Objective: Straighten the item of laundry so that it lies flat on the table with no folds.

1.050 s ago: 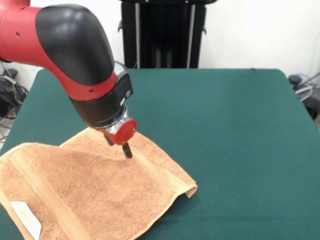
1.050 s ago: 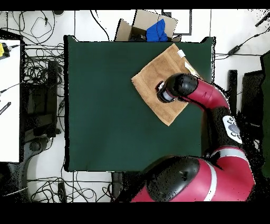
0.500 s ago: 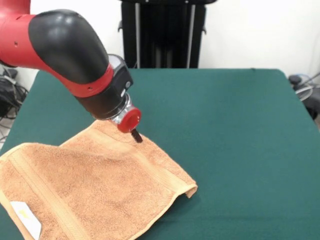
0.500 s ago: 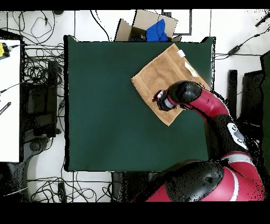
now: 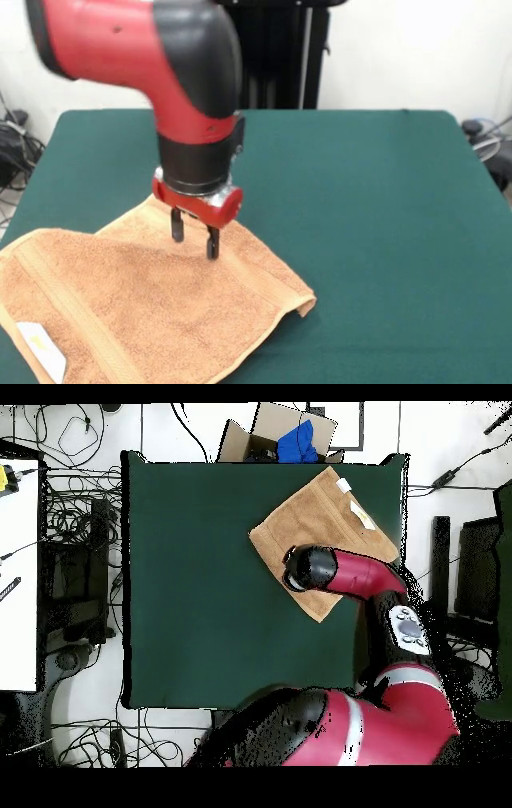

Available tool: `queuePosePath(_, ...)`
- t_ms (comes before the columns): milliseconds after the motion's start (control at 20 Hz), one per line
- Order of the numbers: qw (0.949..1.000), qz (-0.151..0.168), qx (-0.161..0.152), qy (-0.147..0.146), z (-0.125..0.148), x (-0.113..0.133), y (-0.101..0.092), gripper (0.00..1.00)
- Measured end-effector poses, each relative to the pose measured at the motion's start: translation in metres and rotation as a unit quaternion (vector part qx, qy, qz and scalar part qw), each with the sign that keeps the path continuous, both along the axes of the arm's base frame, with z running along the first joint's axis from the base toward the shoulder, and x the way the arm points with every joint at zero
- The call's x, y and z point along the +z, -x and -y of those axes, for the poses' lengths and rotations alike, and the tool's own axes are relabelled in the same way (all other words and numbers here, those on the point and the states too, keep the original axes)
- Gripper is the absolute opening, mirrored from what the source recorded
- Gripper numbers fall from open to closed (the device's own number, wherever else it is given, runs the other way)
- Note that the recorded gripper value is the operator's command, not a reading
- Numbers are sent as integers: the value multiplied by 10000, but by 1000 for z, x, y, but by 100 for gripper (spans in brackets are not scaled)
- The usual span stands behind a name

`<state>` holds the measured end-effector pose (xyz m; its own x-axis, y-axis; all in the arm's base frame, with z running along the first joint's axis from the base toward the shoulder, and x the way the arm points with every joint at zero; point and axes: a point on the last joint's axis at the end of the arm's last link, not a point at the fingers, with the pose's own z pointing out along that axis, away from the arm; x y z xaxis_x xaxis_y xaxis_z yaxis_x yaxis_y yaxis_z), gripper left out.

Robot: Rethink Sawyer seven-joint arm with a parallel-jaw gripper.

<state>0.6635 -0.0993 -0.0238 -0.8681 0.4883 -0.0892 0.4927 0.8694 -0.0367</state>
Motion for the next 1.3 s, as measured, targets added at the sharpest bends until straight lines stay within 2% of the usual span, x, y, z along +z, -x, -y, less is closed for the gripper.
queuePosePath(250, 9958, 669, 331, 522, -23, 13, -15, 100)
queuePosePath(350, 9944, 781, 335, 627, -31, 17, -18, 100)
queuePosePath(600, 9951, 762, 119, 620, -28, 20, -17, 100)
queuePosePath(800, 9955, 695, -102, 634, -16, 21, -11, 100)
queuePosePath(1100, 9950, 625, -203, 747, 2, 20, -3, 100)
queuePosePath(1300, 9943, 678, -328, 751, 17, 13, -5, 100)
